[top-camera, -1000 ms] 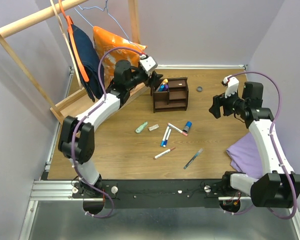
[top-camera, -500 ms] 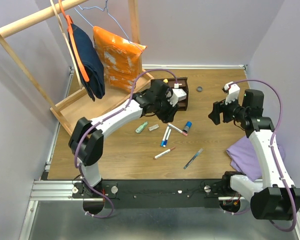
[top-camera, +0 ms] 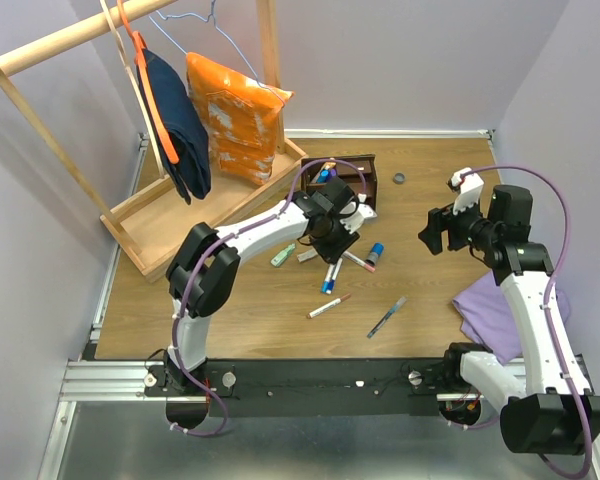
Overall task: Sort the stationery into containers
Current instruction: Pick up the pen from the center of the board.
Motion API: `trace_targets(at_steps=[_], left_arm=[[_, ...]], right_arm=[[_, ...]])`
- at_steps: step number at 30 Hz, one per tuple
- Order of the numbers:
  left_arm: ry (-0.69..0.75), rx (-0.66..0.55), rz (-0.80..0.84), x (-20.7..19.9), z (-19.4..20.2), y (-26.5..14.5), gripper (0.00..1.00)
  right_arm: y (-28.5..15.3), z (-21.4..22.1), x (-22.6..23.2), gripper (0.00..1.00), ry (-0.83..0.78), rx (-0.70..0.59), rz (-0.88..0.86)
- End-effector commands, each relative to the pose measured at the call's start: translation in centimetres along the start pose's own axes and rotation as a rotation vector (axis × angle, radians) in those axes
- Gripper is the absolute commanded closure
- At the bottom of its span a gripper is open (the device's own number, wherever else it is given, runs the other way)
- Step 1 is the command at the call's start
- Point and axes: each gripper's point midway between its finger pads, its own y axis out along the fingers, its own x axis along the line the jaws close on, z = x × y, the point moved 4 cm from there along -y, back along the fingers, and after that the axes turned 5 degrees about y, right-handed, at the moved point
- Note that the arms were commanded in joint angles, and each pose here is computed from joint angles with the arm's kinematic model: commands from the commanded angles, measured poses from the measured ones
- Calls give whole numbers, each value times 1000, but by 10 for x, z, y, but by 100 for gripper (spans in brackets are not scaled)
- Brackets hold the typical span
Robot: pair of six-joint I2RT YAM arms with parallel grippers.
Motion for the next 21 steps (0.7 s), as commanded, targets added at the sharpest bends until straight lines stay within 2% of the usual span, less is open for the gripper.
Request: trace_targets(at_steps=[1, 5, 8, 15, 21], left_arm=[[51, 47, 61, -13, 15, -12, 51], [85, 46, 208, -39, 27, -19, 51], [128, 60, 232, -56, 30, -14, 51], [158, 96, 222, -82, 30, 7, 50], [165, 140, 189, -84, 36, 24, 49]], right_arm=[[-3, 12, 6, 16, 10, 25, -9], [-2, 16, 14, 16, -4, 32, -76], [2, 17, 12, 16, 5, 38, -77], [2, 11, 10, 16, -5, 28, -67], [0, 13, 11, 16, -5, 27, -64]])
